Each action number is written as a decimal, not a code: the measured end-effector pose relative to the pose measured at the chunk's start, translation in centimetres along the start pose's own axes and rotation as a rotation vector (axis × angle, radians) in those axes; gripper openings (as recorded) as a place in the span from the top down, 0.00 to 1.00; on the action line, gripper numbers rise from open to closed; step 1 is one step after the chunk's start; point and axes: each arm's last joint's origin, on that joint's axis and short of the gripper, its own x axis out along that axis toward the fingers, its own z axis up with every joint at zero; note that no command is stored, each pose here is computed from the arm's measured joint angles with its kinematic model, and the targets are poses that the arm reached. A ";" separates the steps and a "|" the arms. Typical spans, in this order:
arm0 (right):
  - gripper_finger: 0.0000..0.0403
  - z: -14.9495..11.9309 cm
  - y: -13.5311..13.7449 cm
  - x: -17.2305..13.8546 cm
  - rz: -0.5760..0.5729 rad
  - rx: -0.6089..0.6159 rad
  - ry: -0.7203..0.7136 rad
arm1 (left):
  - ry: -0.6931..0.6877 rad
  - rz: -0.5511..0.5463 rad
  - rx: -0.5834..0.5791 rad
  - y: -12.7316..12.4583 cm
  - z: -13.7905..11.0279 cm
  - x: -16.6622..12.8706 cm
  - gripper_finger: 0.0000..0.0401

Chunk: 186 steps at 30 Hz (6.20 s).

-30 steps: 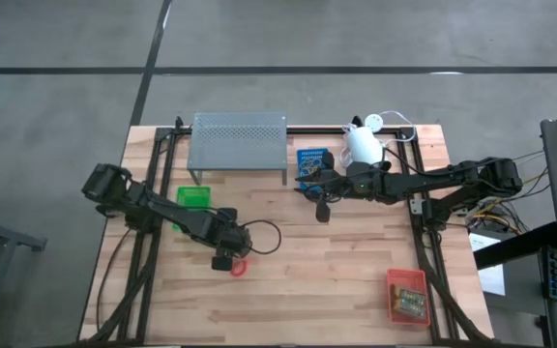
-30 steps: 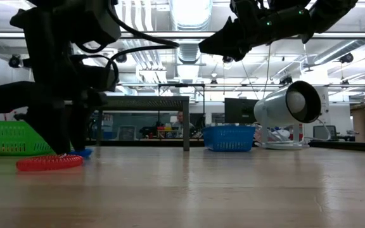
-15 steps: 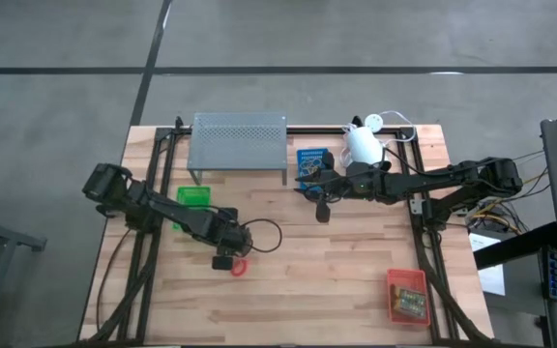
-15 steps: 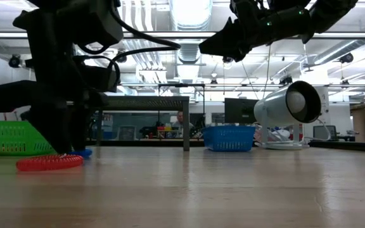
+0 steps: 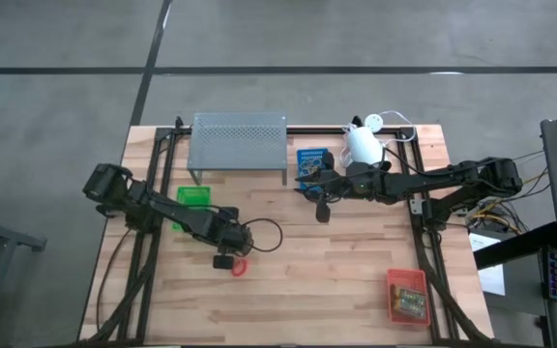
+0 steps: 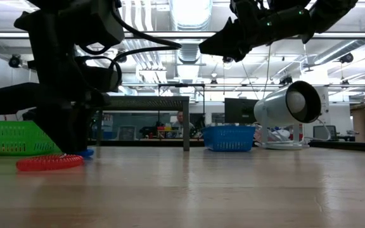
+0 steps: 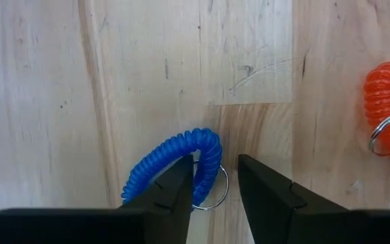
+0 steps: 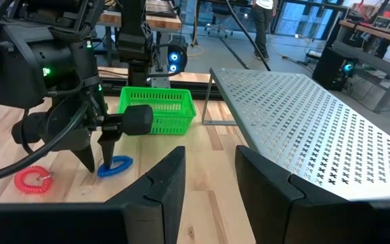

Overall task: Pick & Place Office Desk Supplies
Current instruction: Put the blue spring rubber band into the green bin

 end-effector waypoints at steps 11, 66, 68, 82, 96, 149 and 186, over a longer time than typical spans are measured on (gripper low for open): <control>0.68 0.0 0.0 0.0 0.000 0.000 0.000 | -0.001 -0.001 -0.001 0.0 0.0 0.0 0.71; 0.68 0.0 0.0 0.0 0.000 0.000 0.000 | 0.083 -0.002 -0.603 4.3 3.1 -5.0 0.65; 0.68 0.0 0.0 0.0 0.000 0.000 -0.001 | 0.080 0.000 -0.619 4.7 3.2 -5.0 0.60; 0.68 0.0 0.0 0.0 0.000 0.000 0.000 | 0.218 -0.035 -0.963 8.1 2.2 -4.5 0.32; 0.68 0.0 0.0 0.0 0.000 0.000 0.000 | 0.255 -0.157 -0.906 7.0 0.5 -1.8 0.41; 0.68 0.0 0.0 0.0 0.000 0.000 -0.001 | 0.290 -0.119 -0.924 7.2 0.5 1.5 0.88; 0.68 0.0 0.0 0.0 0.000 0.000 0.000 | 0.263 -0.123 -0.924 7.4 0.4 -0.7 0.93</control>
